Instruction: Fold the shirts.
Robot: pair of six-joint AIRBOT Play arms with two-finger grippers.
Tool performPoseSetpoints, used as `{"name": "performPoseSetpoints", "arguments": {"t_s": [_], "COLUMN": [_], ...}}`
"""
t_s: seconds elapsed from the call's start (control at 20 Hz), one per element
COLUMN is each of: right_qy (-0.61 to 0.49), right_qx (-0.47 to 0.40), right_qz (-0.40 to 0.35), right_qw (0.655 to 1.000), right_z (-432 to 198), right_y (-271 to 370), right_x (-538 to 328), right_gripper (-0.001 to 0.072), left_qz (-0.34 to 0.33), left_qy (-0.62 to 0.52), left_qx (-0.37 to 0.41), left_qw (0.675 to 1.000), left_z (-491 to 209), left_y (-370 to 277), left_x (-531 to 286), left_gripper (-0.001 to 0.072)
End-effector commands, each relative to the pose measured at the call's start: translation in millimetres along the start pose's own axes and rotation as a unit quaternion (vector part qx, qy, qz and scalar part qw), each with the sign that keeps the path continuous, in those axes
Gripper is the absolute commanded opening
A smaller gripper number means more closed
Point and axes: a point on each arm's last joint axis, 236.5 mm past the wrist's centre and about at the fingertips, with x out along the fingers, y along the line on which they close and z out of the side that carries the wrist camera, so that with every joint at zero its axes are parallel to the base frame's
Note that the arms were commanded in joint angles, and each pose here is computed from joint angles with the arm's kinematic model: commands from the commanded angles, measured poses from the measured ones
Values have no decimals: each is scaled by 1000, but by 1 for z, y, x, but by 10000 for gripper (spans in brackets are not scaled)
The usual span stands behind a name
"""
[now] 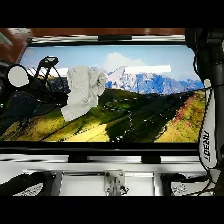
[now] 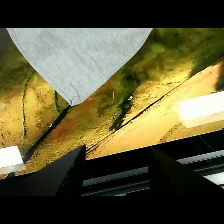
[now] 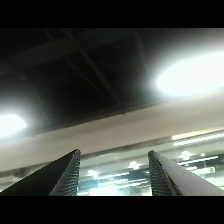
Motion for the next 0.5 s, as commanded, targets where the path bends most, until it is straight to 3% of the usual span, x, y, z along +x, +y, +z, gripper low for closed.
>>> {"name": "performPoseSetpoints", "arguments": {"t_s": [0.0, 0.1, 0.2, 0.35, 0.45], "right_qy": [-22, -71, -57, 126, 313], "right_qx": [-2, -6, 60, 116, 94], "right_qz": [1, 1, -21, -43, -58], "right_qw": [1000, 997, 996, 984, 943], "right_z": [11, 35, 27, -59, -142], "right_y": [-1, -3, -15, -13, -10], "right_x": [0, -2, -1, -8, -48], "right_gripper": [554, 553, 553, 553, 553], "left_qz": [0, 0, 0, 0, 0], "left_qy": [-1, -1, -1, -2, -2], "left_qx": [0, 0, 0, 0, 0], "left_qw": [1000, 1000, 1000, 1000, 1000], "left_z": [1, 0, 0, 1, 1], "left_y": [0, 0, 0, 0, 0], "left_x": [0, 0, 0, 0, 0], "left_gripper": [461, 461, 461, 461, 460]}}
